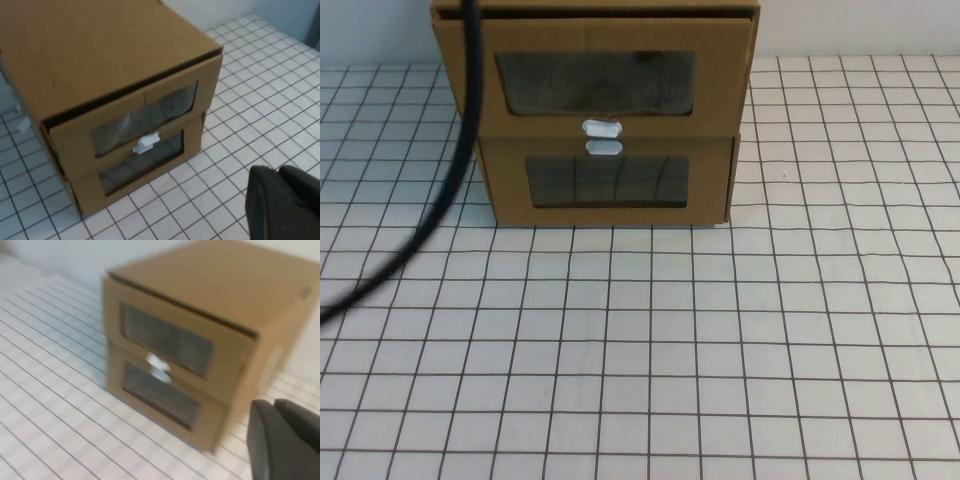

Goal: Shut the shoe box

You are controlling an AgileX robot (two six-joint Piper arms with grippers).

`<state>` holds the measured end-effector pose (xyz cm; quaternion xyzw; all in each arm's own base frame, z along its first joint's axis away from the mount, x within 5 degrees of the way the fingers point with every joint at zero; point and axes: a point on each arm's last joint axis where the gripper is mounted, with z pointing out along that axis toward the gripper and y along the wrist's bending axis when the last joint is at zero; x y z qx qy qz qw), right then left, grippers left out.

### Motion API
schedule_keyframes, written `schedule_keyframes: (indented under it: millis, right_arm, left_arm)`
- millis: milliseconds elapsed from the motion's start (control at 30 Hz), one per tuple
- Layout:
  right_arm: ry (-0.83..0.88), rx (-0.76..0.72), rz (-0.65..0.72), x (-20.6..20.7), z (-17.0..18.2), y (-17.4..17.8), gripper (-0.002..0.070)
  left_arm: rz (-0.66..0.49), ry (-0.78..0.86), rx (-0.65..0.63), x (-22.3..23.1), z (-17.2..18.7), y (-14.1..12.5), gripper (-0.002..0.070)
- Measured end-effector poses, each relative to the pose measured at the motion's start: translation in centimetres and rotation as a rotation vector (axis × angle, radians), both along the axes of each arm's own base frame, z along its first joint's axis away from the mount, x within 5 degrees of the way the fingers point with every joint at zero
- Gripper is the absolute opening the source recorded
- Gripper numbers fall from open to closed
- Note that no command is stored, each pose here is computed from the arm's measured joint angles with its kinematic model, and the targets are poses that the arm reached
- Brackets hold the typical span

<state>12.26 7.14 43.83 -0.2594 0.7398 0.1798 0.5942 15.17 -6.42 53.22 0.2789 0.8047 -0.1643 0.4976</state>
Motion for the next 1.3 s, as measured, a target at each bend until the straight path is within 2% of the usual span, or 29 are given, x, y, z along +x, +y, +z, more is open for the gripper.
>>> schedule_keyframes:
  millis: [133, 267, 567, 733, 900, 1300]
  right_arm:
    - [0.015, -0.071, -0.144, -1.2, -2.1, -1.9, -0.0013]
    - [0.008, -0.071, -0.236, -3.0, -3.9, -3.5, -0.0013]
    - [-0.02, -0.036, -0.256, -6.9, -11.5, -5.0, -0.0013]
    - [-0.02, -0.025, -0.258, -6.9, -16.2, -5.0, -0.0013]
    - [-0.022, -0.024, -0.261, -6.2, -18.7, -4.8, -0.0013]
    - [-0.044, -0.011, -0.262, -6.2, -18.7, -4.8, -0.0013]
  left_arm:
    - [0.062, -0.008, -0.012, -2.3, -4.1, 0.8, -0.0002]
    - [0.115, -0.029, -0.047, -4.9, -8.3, 1.5, -0.0002]
    - [0.251, -0.103, -0.21, -10.0, -17.6, 3.1, -0.0002]
    - [0.305, -0.212, -0.256, -11.0, -20.9, 3.8, -0.0002]
    - [0.331, -0.217, -0.253, -10.5, -22.8, 3.9, -0.0002]
    - [0.338, -0.238, -0.261, -10.6, -22.8, 4.0, -0.0002]
